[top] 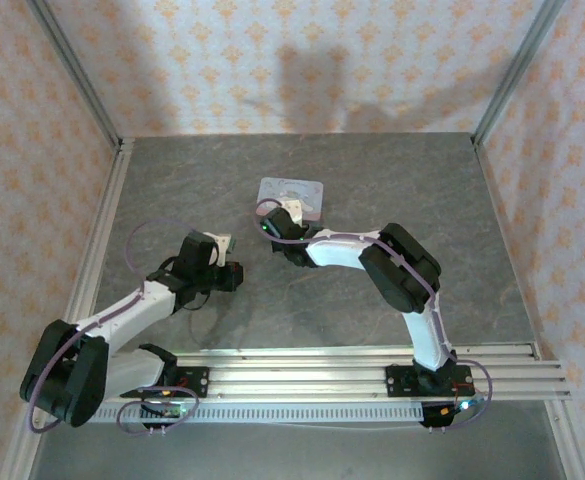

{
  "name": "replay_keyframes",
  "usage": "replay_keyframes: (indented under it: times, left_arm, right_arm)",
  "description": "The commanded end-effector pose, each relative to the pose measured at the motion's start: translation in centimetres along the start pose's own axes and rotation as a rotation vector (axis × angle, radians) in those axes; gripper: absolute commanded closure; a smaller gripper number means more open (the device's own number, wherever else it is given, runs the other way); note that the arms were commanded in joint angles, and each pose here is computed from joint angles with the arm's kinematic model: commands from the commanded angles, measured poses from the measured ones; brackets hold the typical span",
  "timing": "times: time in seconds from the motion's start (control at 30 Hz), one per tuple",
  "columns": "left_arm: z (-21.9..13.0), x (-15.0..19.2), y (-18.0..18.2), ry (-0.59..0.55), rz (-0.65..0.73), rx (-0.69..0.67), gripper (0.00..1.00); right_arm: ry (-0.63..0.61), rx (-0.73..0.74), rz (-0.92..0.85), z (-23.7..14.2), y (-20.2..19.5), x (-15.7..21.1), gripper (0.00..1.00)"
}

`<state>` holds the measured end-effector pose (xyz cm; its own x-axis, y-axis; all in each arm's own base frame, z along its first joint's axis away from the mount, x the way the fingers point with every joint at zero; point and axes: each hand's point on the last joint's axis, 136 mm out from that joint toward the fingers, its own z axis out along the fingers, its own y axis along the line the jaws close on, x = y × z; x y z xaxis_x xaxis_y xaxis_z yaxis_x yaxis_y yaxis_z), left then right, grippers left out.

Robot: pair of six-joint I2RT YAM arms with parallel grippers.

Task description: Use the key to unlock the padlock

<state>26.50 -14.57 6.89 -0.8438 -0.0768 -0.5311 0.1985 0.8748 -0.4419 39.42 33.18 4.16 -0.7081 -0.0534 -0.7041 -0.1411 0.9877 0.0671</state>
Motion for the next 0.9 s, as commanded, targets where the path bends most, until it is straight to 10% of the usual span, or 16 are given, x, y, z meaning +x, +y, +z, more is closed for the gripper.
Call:
replay_keyframes:
  times: [0.0,0.6,0.87]
  left_arm:
    - [-0.2,-0.1,0.0,-0.021,0.041,-0.003,1.0]
    - [-0.5,-1.1,-2.2,-0.064,0.092,0.113,1.0]
    - [-0.7,-1.6,-2.5,-0.05,0.106,0.111,1.0]
  right_arm:
    - [-0.009,-0.024,-0.023,-0.7,0.0,-1.0,1.0]
    - [0.222,-0.384,0.033,-5.4,2.9,0.5,1.0]
    - [0.212,-0.145,0.075,-5.7,-1.7,0.7,0.98]
